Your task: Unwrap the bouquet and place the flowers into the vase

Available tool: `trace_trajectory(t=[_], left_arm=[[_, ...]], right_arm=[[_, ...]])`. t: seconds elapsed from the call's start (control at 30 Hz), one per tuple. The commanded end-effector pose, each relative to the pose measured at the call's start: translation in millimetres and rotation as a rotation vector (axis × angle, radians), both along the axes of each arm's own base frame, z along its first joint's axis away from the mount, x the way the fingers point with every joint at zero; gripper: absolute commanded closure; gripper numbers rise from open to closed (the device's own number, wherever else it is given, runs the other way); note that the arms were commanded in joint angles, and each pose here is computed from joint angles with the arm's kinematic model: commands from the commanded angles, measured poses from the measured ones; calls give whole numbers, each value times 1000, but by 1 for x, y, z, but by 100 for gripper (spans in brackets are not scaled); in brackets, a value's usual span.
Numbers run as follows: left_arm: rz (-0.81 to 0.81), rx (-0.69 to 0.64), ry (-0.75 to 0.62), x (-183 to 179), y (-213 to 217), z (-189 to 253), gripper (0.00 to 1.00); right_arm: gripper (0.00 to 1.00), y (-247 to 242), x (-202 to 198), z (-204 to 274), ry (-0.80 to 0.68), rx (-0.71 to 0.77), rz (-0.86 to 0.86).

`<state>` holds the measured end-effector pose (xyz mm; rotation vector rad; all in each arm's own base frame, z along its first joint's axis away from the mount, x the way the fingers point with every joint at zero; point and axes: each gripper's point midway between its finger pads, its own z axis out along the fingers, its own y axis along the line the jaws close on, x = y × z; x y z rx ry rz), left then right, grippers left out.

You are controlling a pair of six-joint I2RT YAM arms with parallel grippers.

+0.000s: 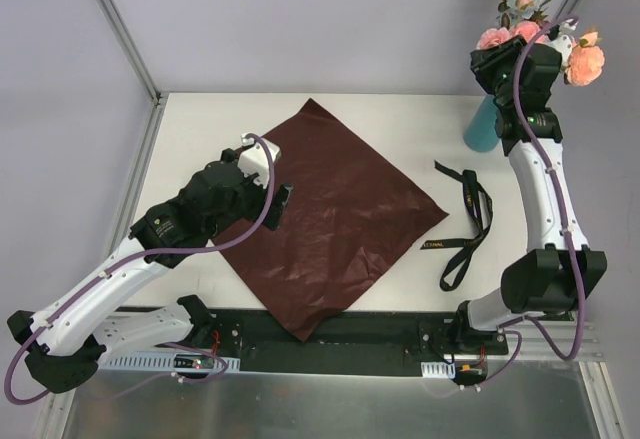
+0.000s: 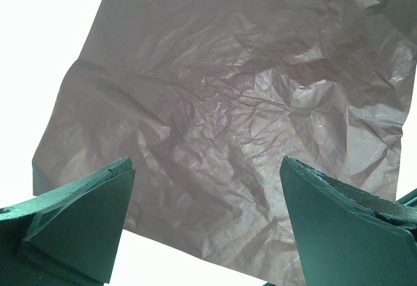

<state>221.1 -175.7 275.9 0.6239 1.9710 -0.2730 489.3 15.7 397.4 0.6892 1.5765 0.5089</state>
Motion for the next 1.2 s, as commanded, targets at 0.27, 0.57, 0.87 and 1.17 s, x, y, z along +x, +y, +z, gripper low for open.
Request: trace_trajectory(t=[0.27, 0.57, 0.87, 1.17], left_arm=[[32, -8, -27, 1, 5, 4, 1], [30, -13, -25, 1, 4, 4, 1], [89, -57, -73, 4, 14, 12, 1], [-8, -303, -88, -16, -6, 36, 1]], right_arm=[[64, 55, -146, -12, 68, -1, 215], [60, 94, -240, -105, 344, -59, 398], [15, 83, -295, -142, 428, -56, 413], [1, 90, -316, -105, 257, 21, 476]])
